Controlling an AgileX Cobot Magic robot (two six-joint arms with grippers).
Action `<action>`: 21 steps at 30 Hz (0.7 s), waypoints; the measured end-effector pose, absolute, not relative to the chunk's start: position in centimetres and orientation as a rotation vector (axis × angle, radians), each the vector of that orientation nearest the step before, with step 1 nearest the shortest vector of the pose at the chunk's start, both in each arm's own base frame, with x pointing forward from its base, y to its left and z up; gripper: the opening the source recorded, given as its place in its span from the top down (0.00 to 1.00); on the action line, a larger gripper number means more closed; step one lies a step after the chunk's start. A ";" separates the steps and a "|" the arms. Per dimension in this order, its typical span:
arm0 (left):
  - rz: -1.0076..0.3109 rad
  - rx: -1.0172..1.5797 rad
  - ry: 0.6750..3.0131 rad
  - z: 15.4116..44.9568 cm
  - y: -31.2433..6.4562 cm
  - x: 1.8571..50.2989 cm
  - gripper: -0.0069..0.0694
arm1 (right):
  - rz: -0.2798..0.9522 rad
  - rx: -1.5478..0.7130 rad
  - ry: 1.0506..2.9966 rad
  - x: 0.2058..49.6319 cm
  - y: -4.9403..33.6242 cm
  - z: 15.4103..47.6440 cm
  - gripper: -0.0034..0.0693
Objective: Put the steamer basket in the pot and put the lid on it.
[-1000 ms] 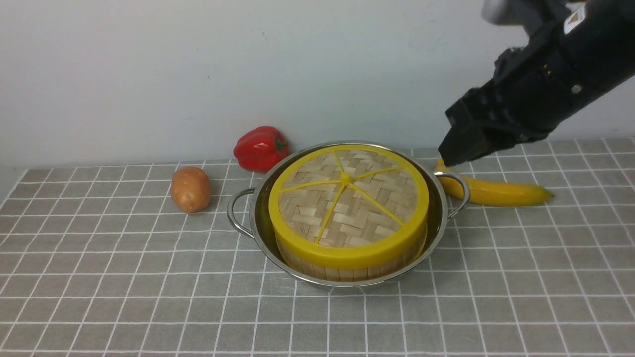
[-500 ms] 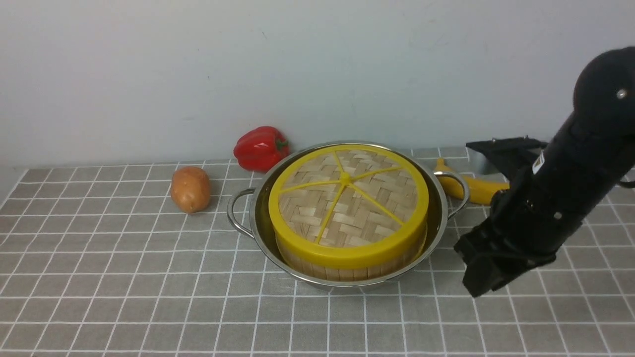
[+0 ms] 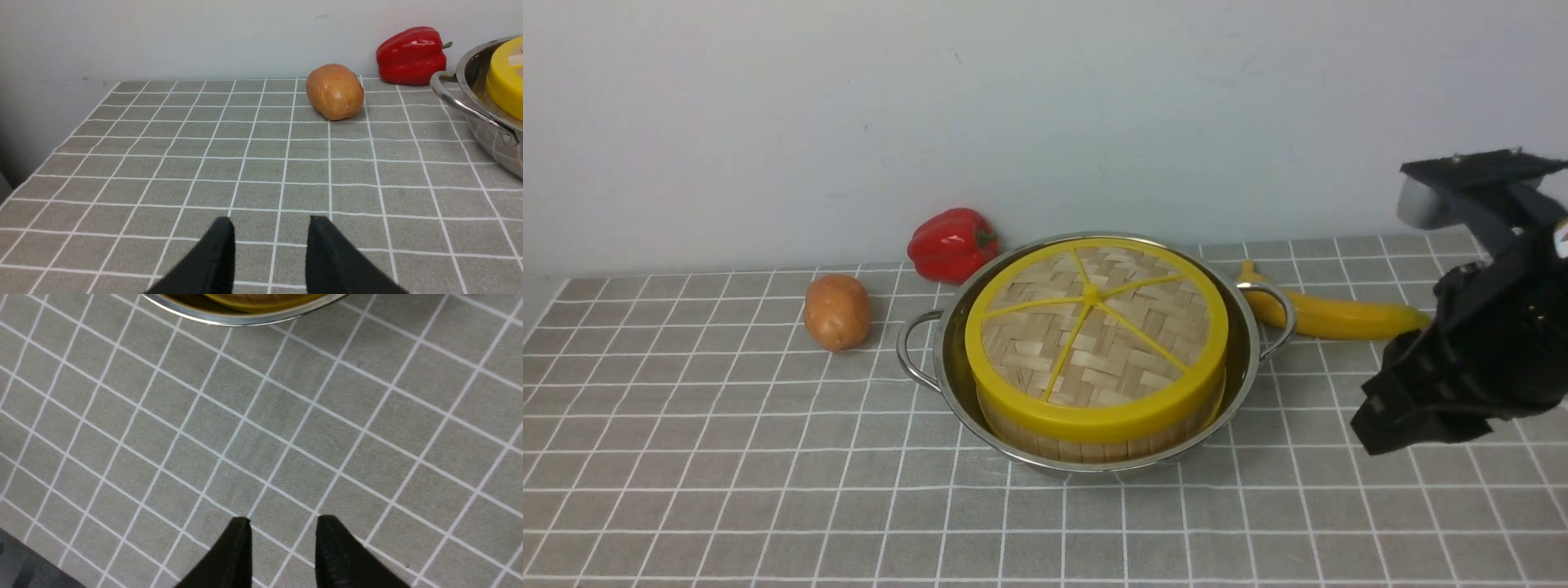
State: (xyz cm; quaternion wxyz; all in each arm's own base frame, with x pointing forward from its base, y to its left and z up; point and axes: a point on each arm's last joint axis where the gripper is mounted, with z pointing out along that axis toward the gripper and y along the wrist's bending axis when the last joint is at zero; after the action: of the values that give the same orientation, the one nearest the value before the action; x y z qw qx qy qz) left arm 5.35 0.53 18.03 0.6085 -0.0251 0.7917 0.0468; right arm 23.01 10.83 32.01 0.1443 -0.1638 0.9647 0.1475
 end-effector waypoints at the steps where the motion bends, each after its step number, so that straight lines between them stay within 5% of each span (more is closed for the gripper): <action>1: 0.108 -0.058 1.829 18.0 0.5 5.3 0.59 | 0.411 -0.480 2.776 23.0 10.7 32.1 0.62; 15: 0.108 -0.058 1.829 18.0 0.5 5.3 0.59 | 0.318 -0.551 2.952 26.1 11.5 26.9 0.62; 21: 0.108 -0.058 1.829 18.0 0.5 5.3 0.59 | 0.285 -0.565 2.927 25.9 11.2 27.5 0.62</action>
State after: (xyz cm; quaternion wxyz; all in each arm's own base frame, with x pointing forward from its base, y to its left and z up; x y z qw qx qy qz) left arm 5.35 0.53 18.03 0.6085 -0.0251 0.7917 0.0468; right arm 25.87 11.23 27.49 0.0734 -0.1882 0.9748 0.0949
